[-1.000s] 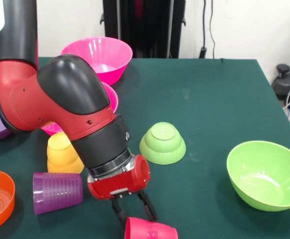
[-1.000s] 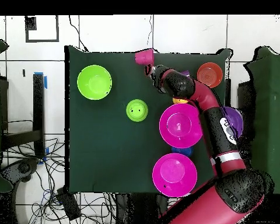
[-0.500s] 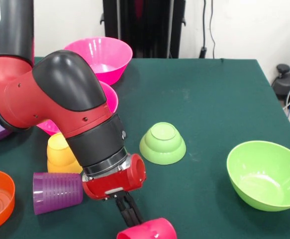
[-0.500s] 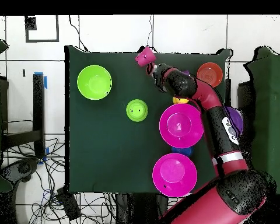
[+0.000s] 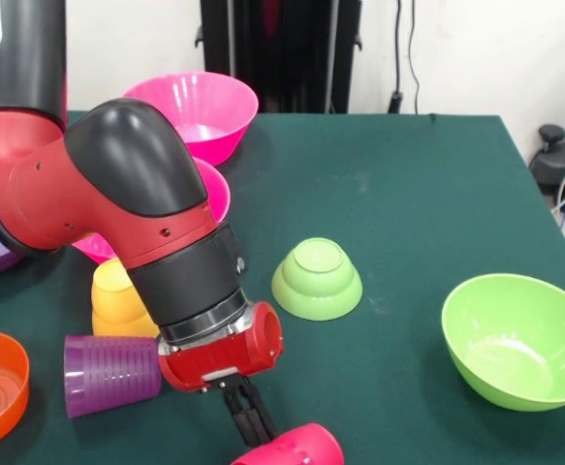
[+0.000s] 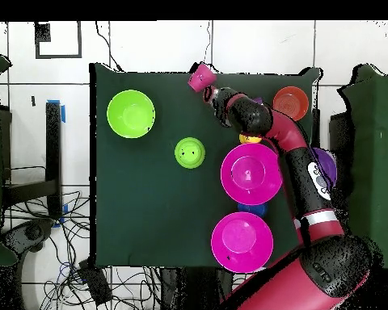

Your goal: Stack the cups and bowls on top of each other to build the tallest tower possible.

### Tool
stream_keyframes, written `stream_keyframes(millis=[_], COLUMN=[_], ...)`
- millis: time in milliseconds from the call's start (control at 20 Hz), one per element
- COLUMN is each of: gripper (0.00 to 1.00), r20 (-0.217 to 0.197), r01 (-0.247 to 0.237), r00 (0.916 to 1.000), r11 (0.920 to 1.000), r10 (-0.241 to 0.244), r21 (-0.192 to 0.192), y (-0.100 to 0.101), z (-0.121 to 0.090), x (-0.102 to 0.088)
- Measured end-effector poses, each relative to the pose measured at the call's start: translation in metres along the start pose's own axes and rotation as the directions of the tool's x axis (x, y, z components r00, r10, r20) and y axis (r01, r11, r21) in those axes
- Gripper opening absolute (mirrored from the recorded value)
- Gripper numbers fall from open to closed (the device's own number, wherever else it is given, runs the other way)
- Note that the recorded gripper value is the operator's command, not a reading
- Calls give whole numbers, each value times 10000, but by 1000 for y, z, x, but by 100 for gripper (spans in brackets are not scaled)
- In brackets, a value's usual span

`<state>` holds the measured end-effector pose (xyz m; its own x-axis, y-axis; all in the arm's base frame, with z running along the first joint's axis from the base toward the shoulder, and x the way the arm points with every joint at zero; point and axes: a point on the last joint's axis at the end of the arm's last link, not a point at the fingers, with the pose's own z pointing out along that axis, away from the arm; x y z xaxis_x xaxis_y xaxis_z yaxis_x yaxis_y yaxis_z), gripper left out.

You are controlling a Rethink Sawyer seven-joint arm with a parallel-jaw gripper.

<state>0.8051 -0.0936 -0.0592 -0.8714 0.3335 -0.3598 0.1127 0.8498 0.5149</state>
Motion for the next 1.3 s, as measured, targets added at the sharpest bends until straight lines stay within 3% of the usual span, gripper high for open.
stream_keyframes(millis=[400, 900, 1300], gripper=[0, 0, 0], r20=[103, 696, 745], r01=[49, 150, 117], r00=[9999, 9974, 9971], r11=[10000, 9997, 9998], r10=[-49, -161, -131], r21=[39, 169, 189], y=[-1, -2, -5], z=[1, 2, 0], x=[0, -6, -7])
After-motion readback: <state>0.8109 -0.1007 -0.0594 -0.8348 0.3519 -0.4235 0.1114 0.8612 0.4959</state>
